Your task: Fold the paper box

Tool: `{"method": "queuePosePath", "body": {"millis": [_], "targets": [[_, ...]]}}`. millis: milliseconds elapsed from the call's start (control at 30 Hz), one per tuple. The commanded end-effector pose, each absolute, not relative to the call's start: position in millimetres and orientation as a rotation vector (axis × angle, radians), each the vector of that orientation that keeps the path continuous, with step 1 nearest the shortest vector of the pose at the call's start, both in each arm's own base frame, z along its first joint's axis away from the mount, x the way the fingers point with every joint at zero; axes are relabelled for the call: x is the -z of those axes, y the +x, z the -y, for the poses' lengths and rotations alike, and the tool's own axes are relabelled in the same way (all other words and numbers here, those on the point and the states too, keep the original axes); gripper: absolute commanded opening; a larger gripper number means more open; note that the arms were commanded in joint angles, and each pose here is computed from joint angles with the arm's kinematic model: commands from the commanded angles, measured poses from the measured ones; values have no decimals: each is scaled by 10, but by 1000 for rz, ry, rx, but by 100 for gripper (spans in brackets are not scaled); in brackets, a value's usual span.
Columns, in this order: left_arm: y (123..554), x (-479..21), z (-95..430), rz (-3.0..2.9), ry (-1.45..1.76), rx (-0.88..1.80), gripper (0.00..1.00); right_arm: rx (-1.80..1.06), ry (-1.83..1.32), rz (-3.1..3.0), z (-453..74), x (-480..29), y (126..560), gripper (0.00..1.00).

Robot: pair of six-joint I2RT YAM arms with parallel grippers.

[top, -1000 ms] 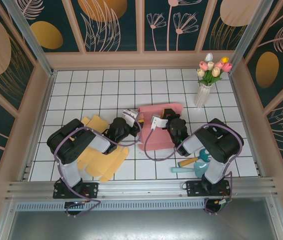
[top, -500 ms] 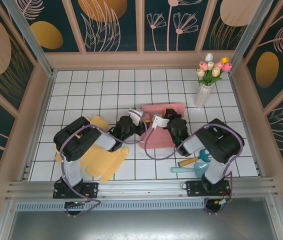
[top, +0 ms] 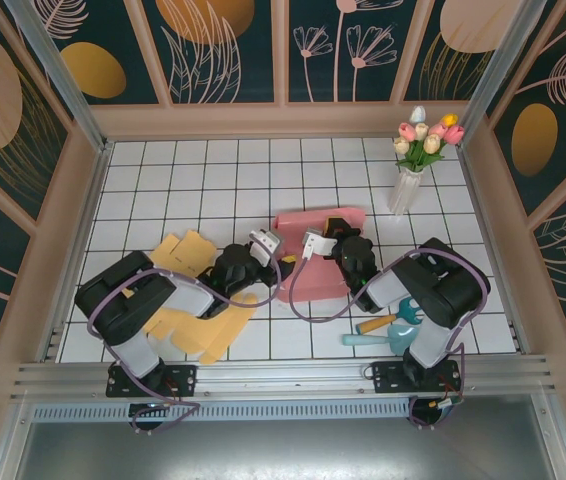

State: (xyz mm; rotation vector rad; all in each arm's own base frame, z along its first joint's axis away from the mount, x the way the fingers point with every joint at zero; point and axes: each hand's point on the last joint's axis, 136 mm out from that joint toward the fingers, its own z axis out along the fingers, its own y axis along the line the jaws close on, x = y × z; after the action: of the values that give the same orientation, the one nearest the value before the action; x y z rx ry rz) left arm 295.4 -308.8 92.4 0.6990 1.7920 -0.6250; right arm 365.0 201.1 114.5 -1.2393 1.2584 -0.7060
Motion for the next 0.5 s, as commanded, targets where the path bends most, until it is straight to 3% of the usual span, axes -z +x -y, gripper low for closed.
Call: {"method": "queuePosePath", "body": {"millis": [0,233,467], "targets": [[3041,-1144,2929,-1736,574,589,61,650,-1227,-1255,-2063,-1193,3597,0],[2965,-1340,2698,-1680,484,631,53,642,-1237,-1253,-2082,-1171,3591,0],[3166,-1063,2648,-1814,452,679,47,642,-1245,-1255,-2081,-1152,3581,0]]}}
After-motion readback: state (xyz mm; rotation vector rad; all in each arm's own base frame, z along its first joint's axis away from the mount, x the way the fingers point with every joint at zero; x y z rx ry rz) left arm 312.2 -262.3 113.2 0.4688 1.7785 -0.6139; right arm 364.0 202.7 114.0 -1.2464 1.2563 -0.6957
